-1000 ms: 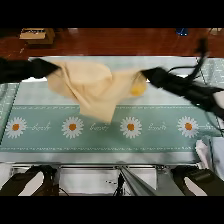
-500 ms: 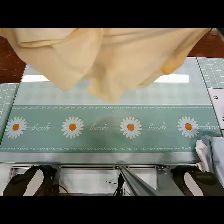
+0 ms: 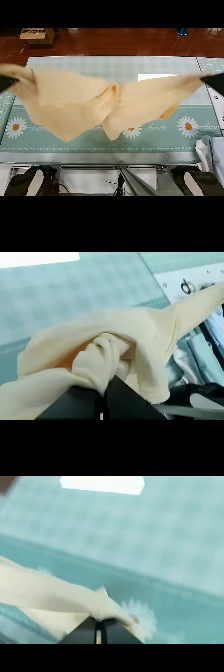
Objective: Fold the shirts.
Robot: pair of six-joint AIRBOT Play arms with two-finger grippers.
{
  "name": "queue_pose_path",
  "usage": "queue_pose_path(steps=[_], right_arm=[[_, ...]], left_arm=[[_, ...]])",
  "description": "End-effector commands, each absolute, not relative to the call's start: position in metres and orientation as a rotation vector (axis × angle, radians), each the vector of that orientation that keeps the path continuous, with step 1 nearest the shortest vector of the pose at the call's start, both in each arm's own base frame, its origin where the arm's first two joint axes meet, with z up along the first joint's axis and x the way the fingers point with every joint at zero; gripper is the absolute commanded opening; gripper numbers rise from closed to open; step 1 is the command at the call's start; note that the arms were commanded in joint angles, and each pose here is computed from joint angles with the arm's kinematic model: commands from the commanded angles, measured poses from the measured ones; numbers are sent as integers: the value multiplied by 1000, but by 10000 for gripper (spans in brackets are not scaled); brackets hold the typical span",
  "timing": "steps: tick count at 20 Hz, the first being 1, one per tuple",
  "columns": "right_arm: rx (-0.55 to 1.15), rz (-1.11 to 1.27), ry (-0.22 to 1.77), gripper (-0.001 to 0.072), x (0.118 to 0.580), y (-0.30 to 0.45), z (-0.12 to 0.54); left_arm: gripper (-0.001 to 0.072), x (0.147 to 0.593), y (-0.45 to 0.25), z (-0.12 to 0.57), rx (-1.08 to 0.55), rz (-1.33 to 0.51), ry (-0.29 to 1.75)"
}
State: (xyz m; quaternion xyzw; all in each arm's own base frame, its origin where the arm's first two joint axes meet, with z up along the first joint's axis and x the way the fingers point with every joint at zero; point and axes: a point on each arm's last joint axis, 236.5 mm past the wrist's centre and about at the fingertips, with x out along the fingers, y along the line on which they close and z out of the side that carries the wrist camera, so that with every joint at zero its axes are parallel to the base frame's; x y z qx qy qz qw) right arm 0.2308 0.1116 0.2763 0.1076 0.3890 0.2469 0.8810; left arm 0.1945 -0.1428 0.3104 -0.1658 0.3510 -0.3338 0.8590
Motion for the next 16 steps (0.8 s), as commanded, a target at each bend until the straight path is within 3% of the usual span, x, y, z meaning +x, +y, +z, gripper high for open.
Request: queue_pose_path(steps=[1,5,9,16], right_arm=[[139,433,1102,27,215,81,222],[233,475,1171,27,274,88,191],[270,568,1256,27,332,128,137],[263,530,1239,27,421,179,34]], left_arm=[[24,176,-142,243,-423,-702,970],[24,205,-142,148,-638,-633,1058],[24,244,-142,77,-787,-489,1021],[25,317,-95,27,-711,-260,844]])
